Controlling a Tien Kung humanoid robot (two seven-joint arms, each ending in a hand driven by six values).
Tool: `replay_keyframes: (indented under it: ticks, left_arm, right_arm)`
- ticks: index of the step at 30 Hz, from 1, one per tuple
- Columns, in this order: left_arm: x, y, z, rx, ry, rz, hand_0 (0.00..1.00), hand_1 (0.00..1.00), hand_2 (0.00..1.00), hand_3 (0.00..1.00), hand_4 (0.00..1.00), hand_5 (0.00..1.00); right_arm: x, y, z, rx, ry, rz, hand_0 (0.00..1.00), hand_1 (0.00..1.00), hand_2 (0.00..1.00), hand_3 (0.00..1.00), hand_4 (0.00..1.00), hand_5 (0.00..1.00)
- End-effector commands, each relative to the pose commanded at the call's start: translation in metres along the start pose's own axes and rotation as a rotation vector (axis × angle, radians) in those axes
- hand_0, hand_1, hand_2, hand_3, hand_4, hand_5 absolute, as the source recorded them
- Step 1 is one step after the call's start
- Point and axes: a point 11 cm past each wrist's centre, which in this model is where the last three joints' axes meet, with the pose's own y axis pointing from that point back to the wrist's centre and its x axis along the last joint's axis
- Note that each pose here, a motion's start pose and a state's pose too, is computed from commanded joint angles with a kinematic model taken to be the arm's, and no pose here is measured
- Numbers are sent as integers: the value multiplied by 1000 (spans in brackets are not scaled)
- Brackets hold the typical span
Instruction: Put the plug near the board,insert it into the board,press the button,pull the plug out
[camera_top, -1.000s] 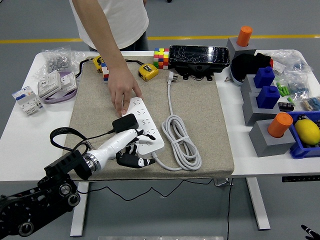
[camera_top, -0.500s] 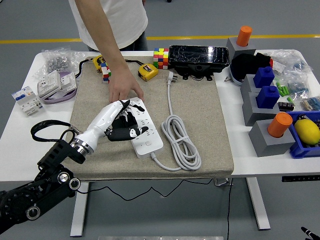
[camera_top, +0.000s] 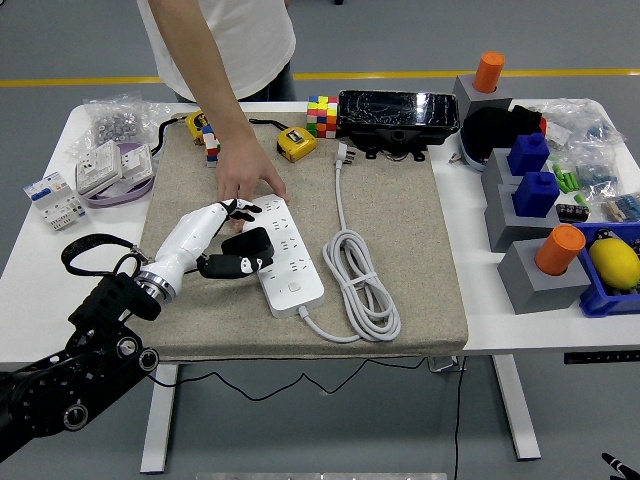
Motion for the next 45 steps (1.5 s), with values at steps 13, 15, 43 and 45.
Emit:
replay_keyframes:
  ticks: [13,15,43,45]
  left_arm:
    - [-3,-5,-8,39,21,-12,450,469,469,547,748,232]
    - [-4,-6,-8,42,23,-15,450,469,469,547,748,232]
    - [15,0,-20,-25,63,97,355,348,348,455,569,83]
    - [16,2,-29,-2,55,98,355,348,348,455,569,83]
  right_arm:
    - [1,0,-1,1,-1,1,569,663,676,604,973,495]
    - [0,0,-1,2,-2,0,569,663,676,604,973,495]
    - [0,0,-2,2,5,0,568,663,676,604,974,496]
    - [0,0,-2,2,5,0,568,663,676,604,974,496]
